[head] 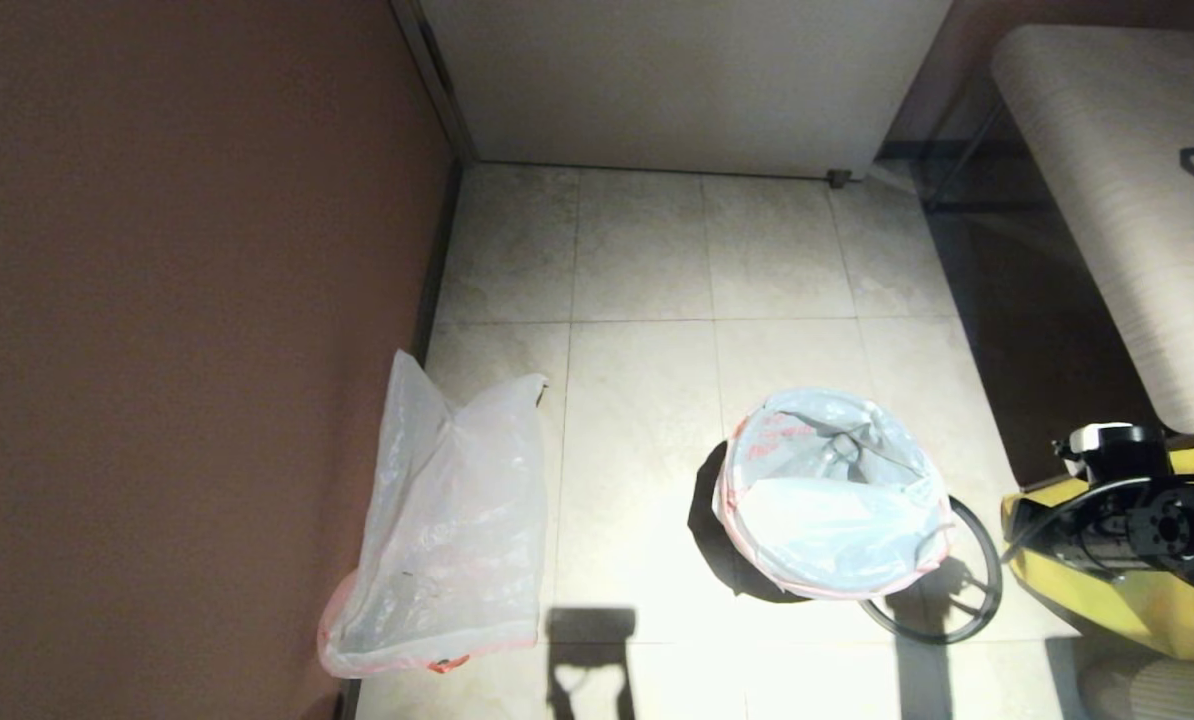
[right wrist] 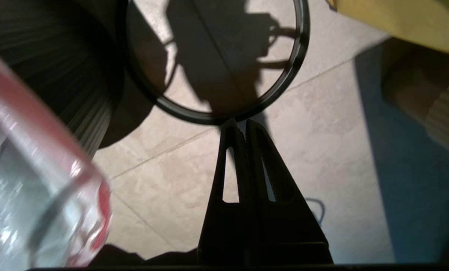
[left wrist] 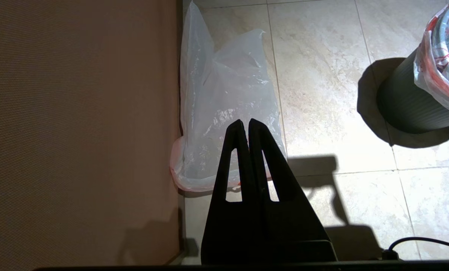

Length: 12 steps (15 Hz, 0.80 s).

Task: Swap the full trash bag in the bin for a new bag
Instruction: Place the trash can ring on the floor, then place the trash bag on the floor

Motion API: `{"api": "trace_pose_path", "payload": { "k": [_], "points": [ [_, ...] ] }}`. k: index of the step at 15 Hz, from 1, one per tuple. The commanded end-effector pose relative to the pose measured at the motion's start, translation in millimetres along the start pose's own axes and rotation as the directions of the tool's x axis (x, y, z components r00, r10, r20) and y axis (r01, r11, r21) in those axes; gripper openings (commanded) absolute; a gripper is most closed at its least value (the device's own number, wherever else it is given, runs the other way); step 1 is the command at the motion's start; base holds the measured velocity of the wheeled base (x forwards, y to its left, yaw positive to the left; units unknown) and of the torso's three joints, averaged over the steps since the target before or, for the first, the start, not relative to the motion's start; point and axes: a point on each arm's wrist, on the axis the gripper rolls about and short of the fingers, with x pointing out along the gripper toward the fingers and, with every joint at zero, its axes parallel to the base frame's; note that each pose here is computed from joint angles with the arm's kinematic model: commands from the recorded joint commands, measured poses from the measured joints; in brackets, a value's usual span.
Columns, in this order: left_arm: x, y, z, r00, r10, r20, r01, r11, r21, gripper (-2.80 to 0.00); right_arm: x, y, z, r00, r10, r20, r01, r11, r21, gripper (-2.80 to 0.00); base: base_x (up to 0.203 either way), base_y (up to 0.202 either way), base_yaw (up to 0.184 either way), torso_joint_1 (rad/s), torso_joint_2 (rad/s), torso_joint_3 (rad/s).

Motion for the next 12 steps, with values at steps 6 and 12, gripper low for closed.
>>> {"api": "trace_pose_path", "payload": {
  "k": [6,12],
  "points": [
    [-0.1,0.0,0.0,1.0,0.0,0.002,0.0,1.0,0.001,-2.8,98.2,-10.0,0.7,0.999,-0.026,-0.025,0.021,0.988,-0.151,-2.8,0.0,0.0,0.0,0.0,0.0,0.0],
    [-0.1,0.0,0.0,1.0,0.0,0.002,0.0,1.0,0.001,-2.8,119.6,-15.0,-18.2,0.996,-0.038,-0.077,0.024,0.984,-0.179,-2.8,0.0,0.0,0.0,0.0,0.0,0.0]
  ]
}}
